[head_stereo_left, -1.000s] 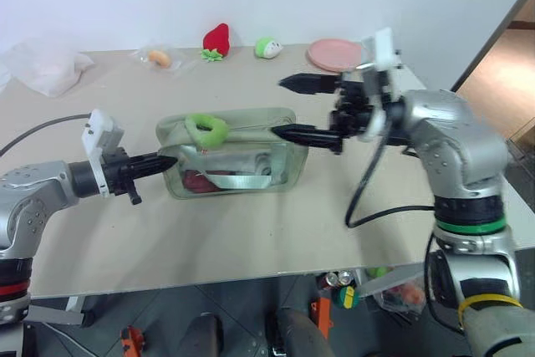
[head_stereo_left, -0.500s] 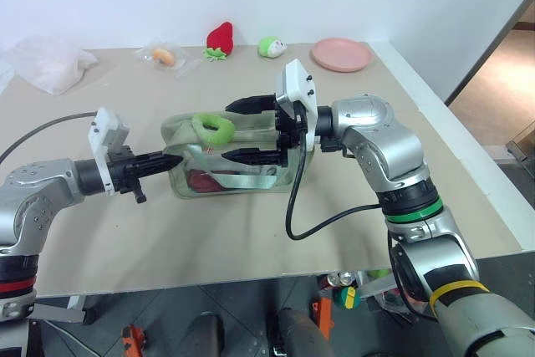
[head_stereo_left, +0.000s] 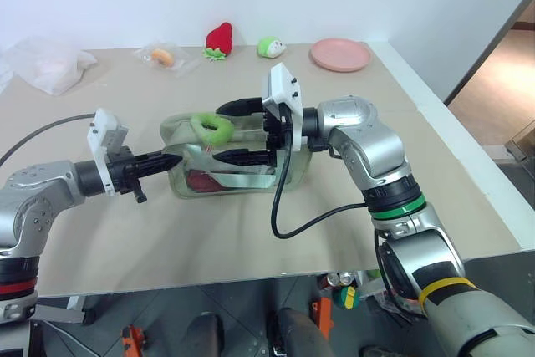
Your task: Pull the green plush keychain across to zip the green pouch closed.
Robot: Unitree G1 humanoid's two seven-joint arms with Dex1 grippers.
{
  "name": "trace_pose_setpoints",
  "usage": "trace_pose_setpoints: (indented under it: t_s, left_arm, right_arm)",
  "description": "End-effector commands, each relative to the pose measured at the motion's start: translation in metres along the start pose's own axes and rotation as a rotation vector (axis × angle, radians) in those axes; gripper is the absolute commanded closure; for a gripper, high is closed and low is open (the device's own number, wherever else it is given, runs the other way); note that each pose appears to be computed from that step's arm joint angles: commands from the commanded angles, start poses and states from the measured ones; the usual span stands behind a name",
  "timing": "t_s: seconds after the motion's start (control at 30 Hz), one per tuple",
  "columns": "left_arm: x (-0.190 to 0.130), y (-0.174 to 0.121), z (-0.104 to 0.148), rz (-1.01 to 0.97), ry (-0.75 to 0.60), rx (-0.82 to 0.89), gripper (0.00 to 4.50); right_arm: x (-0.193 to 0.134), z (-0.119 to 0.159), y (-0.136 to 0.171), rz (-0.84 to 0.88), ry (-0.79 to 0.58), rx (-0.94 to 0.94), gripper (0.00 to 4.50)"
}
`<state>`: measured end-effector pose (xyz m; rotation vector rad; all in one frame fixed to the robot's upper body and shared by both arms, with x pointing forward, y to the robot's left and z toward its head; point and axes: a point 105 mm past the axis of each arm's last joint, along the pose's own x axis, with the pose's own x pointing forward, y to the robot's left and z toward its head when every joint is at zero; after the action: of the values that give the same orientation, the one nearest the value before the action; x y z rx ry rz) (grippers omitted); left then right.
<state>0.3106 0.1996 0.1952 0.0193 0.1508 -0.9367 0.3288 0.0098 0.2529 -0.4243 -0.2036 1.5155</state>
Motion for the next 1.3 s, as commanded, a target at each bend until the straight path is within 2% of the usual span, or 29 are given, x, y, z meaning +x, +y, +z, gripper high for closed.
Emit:
trace_pose_setpoints:
  t_s: [0.03, 0.13, 0.17, 0.2, 0.53, 0.8, 1.1, 1.23, 1.3]
  left_arm:
    - [0.000, -0.003, 0.003, -0.003, -0.009, 0.011, 4.50]
    - [0.000, -0.004, 0.003, 0.000, -0.013, 0.009, 4.50]
    - [0.000, -0.004, 0.003, 0.000, -0.014, 0.008, 4.50]
    - [0.000, -0.004, 0.003, 0.001, -0.013, 0.008, 4.50]
    - [-0.001, -0.006, 0.004, 0.006, -0.017, 0.006, 4.50]
    - [0.000, -0.006, 0.004, 0.005, -0.018, 0.004, 4.50]
    - [0.007, -0.006, 0.001, -0.014, -0.014, -0.005, 4.50]
    - [0.011, -0.007, 0.002, -0.022, -0.017, -0.006, 4.50]
    - [0.012, -0.008, 0.002, -0.029, -0.018, -0.007, 4.50]
  right_arm:
    - [0.003, 0.015, -0.003, 0.006, -0.018, -0.058, 0.55]
    - [0.004, 0.012, -0.003, 0.007, -0.017, -0.047, 0.55]
    - [0.004, 0.011, -0.003, 0.009, -0.017, -0.045, 0.98]
    - [0.004, 0.011, -0.003, 0.011, -0.018, -0.042, 1.04]
    - [0.002, 0.010, -0.002, 0.024, -0.026, -0.029, 4.46]
    - [-0.008, 0.015, -0.009, -0.002, -0.031, -0.040, 4.46]
    - [-0.050, 0.039, -0.034, -0.137, -0.066, -0.037, 4.46]
    - [-0.062, 0.035, -0.038, -0.184, -0.048, -0.029, 4.46]
    - [-0.079, 0.027, -0.043, -0.242, -0.005, -0.037, 4.46]
